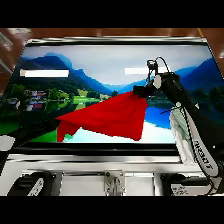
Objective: Fold the shirts.
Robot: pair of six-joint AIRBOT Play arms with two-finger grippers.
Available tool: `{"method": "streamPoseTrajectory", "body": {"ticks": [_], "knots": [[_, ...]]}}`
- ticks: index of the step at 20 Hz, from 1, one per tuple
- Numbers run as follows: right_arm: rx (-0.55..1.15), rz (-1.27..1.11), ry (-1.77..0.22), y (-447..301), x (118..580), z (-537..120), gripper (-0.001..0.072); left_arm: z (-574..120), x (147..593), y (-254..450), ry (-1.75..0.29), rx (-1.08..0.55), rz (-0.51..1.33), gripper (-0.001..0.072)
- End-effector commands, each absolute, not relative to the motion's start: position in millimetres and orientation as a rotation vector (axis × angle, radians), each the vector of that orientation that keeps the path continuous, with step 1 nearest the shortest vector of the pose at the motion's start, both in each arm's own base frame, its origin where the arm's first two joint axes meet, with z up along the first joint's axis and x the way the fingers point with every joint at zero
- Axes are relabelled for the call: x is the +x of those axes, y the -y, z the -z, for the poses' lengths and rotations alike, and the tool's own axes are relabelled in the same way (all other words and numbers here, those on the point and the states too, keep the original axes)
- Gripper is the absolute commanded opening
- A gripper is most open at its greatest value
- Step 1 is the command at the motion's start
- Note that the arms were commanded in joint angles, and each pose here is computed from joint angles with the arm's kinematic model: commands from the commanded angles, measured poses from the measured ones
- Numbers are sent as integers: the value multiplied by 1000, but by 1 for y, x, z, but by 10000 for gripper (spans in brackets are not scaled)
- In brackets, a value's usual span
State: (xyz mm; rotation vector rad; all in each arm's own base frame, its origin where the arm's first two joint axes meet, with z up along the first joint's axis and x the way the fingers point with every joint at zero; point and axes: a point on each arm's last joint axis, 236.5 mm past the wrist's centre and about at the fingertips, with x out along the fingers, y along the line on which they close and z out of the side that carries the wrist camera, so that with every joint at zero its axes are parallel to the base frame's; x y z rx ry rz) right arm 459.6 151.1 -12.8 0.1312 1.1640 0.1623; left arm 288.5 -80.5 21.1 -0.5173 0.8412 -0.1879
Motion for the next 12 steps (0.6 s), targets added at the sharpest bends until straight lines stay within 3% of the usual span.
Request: {"method": "streamPoseTrajectory", "body": {"ticks": [1, 7, 12], "knots": [[120, -195, -1166, -142, 453, -3, 604, -16, 294, 80, -832, -559, 172, 50], [121, -85, -1398, -11, 365, -50, 642, -15, 290, 84, -853, -557, 186, 51], [474, -99, -1607, -11, 270, 11, 641, -13, 286, 86, -874, -557, 194, 51]]}}
